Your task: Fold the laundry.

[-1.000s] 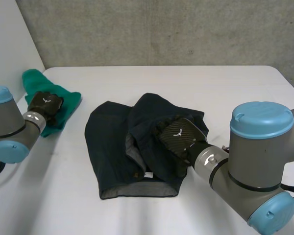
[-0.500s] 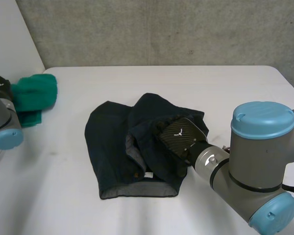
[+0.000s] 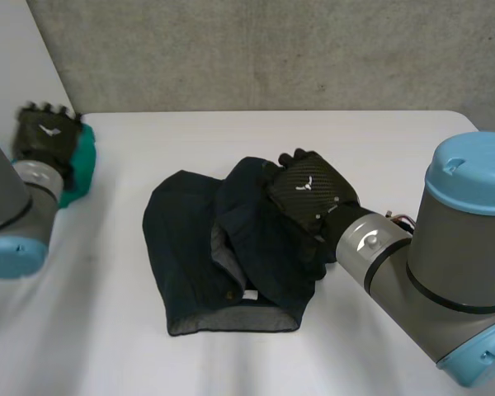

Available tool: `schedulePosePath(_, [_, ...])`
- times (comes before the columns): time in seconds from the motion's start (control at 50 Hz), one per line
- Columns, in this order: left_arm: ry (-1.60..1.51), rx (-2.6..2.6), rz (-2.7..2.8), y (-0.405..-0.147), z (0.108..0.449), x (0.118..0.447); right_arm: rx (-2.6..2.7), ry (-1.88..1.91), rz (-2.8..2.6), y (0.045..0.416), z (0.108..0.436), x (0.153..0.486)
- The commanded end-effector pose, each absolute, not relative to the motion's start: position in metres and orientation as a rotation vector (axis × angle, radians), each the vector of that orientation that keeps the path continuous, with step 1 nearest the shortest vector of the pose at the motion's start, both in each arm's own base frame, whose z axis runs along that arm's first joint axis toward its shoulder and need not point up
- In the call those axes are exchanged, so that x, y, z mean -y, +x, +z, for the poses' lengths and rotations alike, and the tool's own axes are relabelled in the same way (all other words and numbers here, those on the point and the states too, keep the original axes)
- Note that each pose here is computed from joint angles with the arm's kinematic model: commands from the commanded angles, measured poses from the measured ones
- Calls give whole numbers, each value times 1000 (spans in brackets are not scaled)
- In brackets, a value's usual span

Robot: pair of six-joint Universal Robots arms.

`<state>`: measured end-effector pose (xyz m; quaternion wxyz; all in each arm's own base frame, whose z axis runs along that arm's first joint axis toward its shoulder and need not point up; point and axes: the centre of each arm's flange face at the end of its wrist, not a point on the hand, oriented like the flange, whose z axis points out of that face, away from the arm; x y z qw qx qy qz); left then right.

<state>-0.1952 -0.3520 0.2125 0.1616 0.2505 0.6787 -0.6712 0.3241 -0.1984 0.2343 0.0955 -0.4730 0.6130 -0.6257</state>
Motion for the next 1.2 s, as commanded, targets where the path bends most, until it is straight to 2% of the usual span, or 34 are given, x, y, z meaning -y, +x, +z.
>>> schedulePosePath(0.02, [934, -2222, -1829, -233, 190, 270, -1720, -1473, -1898, 339, 239, 201])
schedulePosePath(0.06, [981, -2242, -1816, -237, 185, 251, -1678, -1575, -1898, 349, 226, 205])
schedulePosePath(0.14, [992, -2271, -1773, -234, 177, 236, -1590, -1772, -1917, 365, 211, 210])
schedulePosePath(0.32, [855, -2282, -1770, -215, 185, 240, -1529, -1930, -1873, 381, 177, 222])
schedulePosePath(0.48, [714, -2309, -1865, -208, 202, 243, -1610, -1828, -1880, 379, 184, 230])
schedulePosePath(0.52, [710, -2304, -1875, -208, 204, 243, -1676, -1782, -1930, 370, 196, 236])
schedulePosePath(0.56, [706, -2298, -1879, -207, 205, 243, -1805, -1703, -2044, 347, 213, 260])
schedulePosePath(0.58, [705, -2294, -1878, -207, 206, 244, -1923, -1634, -2127, 322, 225, 283])
schedulePosePath(0.66, [691, -2284, -1881, -204, 208, 247, -2094, -1510, -2280, 269, 251, 326])
schedulePosePath(0.76, [676, -2279, -1882, -201, 209, 252, -2101, -1485, -2394, 229, 267, 366])
schedulePosePath(0.78, [675, -2277, -1886, -201, 210, 252, -2103, -1465, -2438, 212, 271, 383])
schedulePosePath(0.94, [696, -2277, -1895, -205, 210, 250, -2053, -1379, -2659, 173, 267, 448])
schedulePosePath(1.06, [731, -2268, -1919, -214, 211, 248, -2222, -1227, -2676, 156, 264, 453])
schedulePosePath(1.12, [740, -2255, -1945, -218, 213, 251, -2333, -1051, -2584, 155, 268, 433])
schedulePosePath(1.2, [787, -2246, -1986, -228, 212, 255, -2371, -847, -2450, 154, 296, 387])
